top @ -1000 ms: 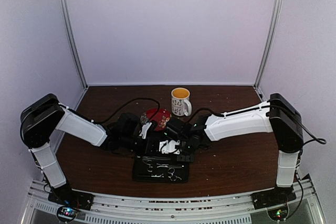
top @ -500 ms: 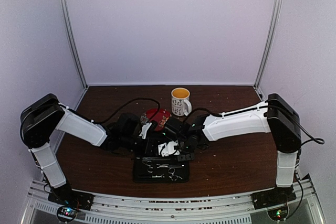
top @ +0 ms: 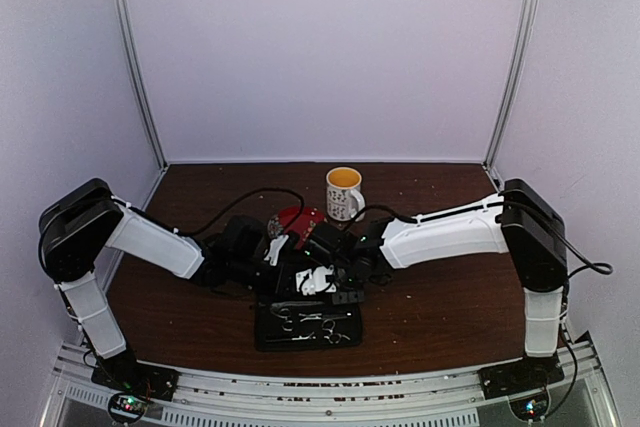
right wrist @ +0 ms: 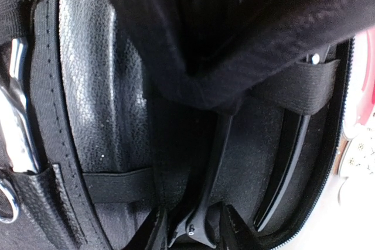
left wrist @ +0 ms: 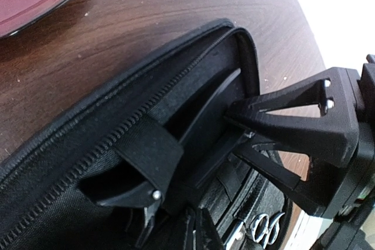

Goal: Sort the hair-cutting tools

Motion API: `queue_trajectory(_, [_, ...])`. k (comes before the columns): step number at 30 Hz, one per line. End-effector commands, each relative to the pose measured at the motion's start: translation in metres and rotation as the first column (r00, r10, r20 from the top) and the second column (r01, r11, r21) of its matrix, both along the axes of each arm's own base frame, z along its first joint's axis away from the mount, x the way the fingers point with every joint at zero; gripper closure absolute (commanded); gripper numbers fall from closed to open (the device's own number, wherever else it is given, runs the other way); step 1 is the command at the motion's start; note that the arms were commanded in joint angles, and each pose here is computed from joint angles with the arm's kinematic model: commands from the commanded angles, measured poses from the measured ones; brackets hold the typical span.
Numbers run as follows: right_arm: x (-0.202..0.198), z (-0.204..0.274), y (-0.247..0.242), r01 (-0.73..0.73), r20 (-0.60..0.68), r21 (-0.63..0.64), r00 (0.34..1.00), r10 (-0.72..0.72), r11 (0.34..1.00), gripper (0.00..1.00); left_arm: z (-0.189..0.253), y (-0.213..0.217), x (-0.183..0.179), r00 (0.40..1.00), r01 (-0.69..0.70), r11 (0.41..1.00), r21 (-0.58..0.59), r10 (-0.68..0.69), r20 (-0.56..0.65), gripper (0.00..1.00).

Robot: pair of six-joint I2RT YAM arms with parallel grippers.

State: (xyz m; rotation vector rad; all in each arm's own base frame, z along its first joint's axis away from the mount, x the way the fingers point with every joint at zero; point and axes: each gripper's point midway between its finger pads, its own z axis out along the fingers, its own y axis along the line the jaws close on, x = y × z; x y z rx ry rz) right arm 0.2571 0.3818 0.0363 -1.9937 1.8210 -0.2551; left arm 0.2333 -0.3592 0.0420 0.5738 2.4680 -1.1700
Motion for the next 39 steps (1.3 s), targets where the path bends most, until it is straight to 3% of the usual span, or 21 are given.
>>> queue_trajectory(1, [0.011, -0.006, 0.018, -0.031, 0.041, 0.083, 0.999, 0.027, 0.996, 0.67, 0.024, -0.014, -0.004, 0.998, 0.056, 0.995, -0.088, -0.052, 0.043, 1.00])
queue_trajectory(7, [0.020, 0.011, 0.022, 0.031, -0.019, 0.175, 0.999, -0.028, 0.984, 0.62, 0.026, -0.010, -0.004, 0.998, 0.045, 0.995, -0.087, -0.041, 0.053, 1.00])
queue_trajectory(15, [0.007, 0.004, 0.025, 0.028, -0.154, 0.209, 0.988, 0.005, 0.978, 0.57, 0.027, -0.009, -0.003, 0.998, 0.043, 0.995, -0.091, -0.037, 0.057, 1.00])
queue_trajectory(30, [0.013, 0.036, 0.001, 0.022, -0.023, 0.230, 1.000, -0.017, 0.973, 0.54, 0.031, -0.003, 0.003, 0.997, 0.034, 0.994, -0.108, -0.027, 0.072, 1.00])
queue_trajectory(39, [0.012, 0.036, 0.003, 0.022, -0.036, 0.222, 0.999, -0.014, 0.975, 0.54, 0.031, -0.002, 0.004, 0.997, 0.041, 0.992, -0.116, -0.033, 0.070, 1.00])
